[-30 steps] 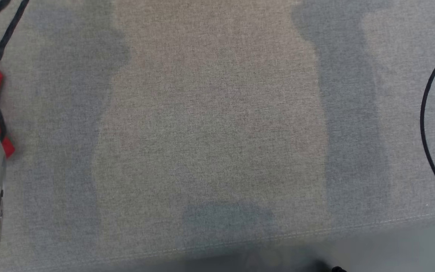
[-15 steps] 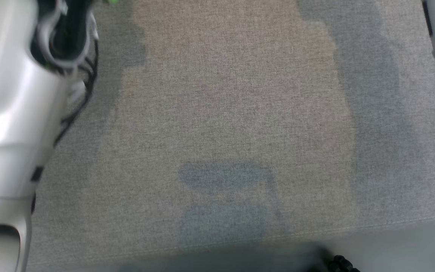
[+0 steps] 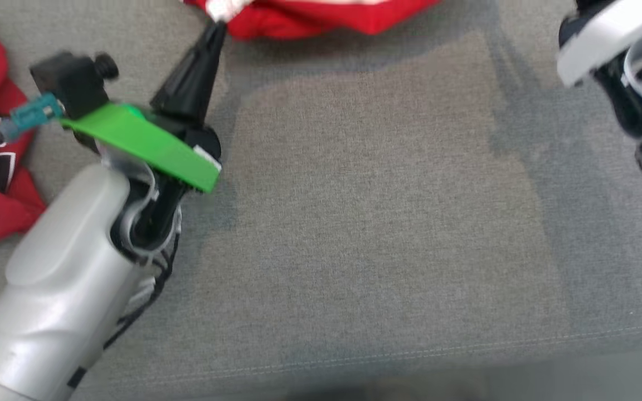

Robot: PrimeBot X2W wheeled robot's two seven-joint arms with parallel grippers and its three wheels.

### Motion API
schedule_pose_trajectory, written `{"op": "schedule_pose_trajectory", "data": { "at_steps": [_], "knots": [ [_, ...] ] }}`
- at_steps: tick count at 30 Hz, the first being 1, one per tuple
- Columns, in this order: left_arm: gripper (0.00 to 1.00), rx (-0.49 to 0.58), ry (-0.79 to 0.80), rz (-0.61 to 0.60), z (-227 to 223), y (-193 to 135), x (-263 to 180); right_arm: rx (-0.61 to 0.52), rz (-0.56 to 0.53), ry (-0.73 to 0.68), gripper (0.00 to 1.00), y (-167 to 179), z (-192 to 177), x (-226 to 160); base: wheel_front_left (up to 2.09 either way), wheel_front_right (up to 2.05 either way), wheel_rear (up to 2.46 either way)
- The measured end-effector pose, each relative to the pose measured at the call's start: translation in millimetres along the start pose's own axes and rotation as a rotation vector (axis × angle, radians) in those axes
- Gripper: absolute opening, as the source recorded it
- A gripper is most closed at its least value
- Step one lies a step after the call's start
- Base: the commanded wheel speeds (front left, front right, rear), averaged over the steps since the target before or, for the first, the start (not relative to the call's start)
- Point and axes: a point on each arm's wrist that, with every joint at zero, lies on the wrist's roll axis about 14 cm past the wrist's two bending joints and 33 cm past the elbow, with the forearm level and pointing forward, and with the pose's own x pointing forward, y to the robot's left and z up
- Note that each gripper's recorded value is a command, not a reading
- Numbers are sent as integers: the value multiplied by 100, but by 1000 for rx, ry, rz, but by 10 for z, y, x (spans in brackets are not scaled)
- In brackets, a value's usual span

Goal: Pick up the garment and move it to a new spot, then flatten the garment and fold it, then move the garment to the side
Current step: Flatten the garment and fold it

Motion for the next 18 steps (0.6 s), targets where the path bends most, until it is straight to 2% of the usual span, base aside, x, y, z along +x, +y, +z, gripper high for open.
{"op": "schedule_pose_trajectory", "data": {
  "at_steps": [2,5,8,12,18],
  "knots": [
    [0,0,25,14,-73,-26,-133,25,1,35,0,45,-80,-161,0,0,0],
    [0,-57,48,23,-169,-141,-325,11,38,87,0,196,-148,-397,0,0,0],
    [0,-56,99,48,-287,-159,-556,-11,106,156,0,418,-236,-652,0,0,0],
    [0,-52,147,69,-442,-229,-819,-15,132,252,0,489,-346,-1010,0,0,0],
    [0,-60,164,90,-579,-381,-1135,48,154,341,0,631,-415,-1468,0,0,0]
  ]
}}
